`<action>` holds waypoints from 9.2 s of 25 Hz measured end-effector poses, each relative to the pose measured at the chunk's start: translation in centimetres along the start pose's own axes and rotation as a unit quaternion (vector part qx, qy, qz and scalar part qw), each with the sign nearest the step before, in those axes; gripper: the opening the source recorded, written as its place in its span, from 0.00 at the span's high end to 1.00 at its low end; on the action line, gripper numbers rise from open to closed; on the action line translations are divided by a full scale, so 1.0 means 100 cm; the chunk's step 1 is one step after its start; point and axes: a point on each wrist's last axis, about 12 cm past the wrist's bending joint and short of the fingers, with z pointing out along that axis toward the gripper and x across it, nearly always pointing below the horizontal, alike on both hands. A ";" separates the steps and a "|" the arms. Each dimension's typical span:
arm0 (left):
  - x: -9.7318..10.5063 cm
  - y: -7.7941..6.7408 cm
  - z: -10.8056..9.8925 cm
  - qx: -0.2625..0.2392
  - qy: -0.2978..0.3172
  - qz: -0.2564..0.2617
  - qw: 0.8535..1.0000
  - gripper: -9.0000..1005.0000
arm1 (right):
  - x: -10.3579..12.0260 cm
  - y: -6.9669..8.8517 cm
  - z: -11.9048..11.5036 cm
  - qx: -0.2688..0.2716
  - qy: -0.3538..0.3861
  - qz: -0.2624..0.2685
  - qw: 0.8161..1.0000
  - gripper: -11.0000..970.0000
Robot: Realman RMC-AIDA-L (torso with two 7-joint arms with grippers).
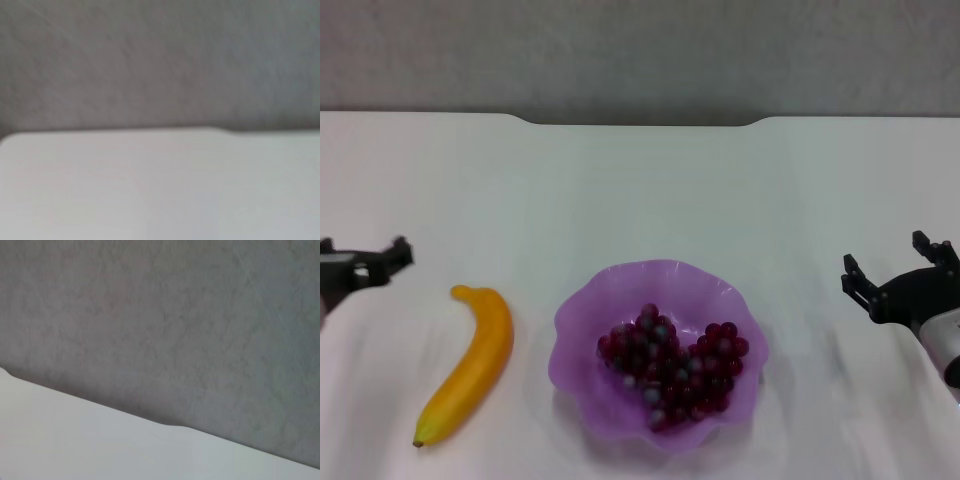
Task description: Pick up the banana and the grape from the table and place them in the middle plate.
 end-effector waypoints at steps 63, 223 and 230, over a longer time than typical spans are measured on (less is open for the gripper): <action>0.023 -0.062 0.030 0.076 0.199 0.045 0.976 0.14 | 0.003 0.006 0.003 -0.016 0.003 -0.021 1.000 0.07; 0.008 -0.092 0.004 0.237 -0.154 0.057 0.958 0.09 | 0.000 0.010 0.010 -0.027 0.000 -0.030 0.999 0.08; 0.033 -0.012 0.018 0.178 -0.230 0.002 0.957 0.09 | 0.001 0.010 0.010 -0.026 0.001 -0.029 0.999 0.08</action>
